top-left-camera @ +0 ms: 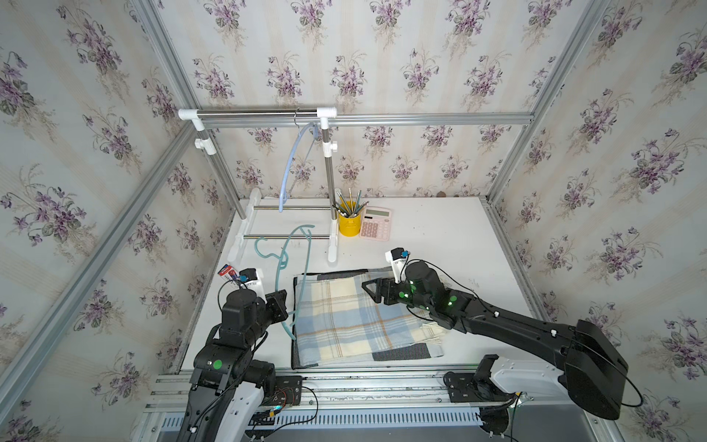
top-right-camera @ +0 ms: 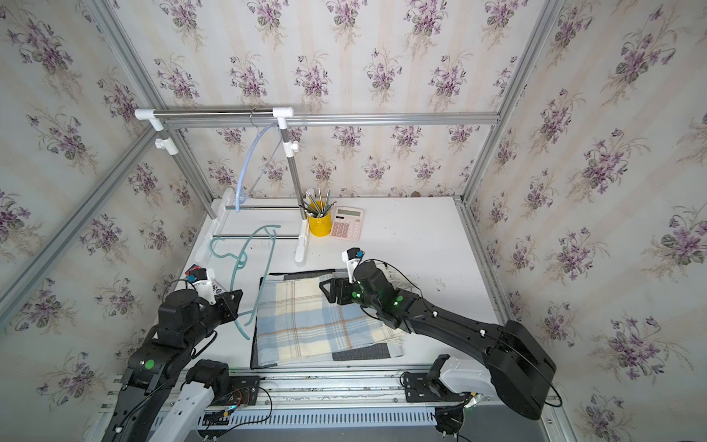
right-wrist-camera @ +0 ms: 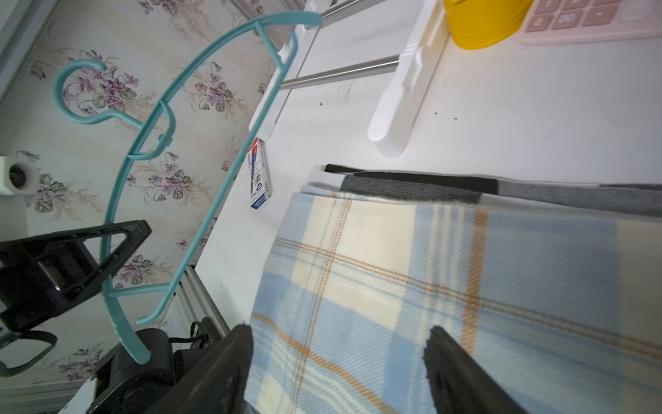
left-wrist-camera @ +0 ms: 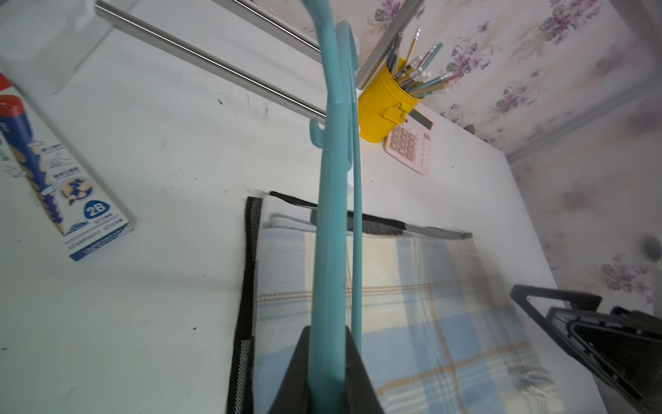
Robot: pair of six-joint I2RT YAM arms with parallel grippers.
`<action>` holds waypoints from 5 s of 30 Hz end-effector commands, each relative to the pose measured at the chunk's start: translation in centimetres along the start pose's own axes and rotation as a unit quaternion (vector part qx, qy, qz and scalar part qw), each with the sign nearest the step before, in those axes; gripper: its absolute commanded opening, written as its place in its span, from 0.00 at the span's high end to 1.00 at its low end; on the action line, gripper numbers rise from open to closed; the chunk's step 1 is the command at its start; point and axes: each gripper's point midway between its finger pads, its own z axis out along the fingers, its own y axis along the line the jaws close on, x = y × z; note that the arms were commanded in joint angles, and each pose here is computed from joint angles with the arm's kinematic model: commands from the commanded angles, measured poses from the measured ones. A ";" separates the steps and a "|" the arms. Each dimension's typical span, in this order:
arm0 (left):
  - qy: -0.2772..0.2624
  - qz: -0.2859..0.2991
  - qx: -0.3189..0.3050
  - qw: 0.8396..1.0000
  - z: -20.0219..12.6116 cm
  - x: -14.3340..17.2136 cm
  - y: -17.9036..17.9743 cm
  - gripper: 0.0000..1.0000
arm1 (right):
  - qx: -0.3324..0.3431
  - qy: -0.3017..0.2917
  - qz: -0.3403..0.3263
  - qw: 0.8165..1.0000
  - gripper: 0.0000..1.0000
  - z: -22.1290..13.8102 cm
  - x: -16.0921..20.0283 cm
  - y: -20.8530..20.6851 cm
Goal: Hang the scarf on the hanger
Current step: Pick up the hanger from the clothesline, then hang the scarf on the hanger.
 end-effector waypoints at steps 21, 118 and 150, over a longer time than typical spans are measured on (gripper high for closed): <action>0.003 0.098 0.040 0.994 2.3 3.2 -1.4 1.00 | -0.106 0.054 -0.033 0.992 0.35 9.3 -7.1 17.9; 0.269 0.079 0.260 0.924 18.9 18.0 -18.8 1.00 | -0.243 0.022 0.006 0.970 1.00 -4.2 2.6 -3.6; 0.255 0.092 0.197 0.942 16.4 17.0 -15.9 1.00 | -0.248 -0.011 0.028 0.968 1.00 -5.5 1.1 -5.5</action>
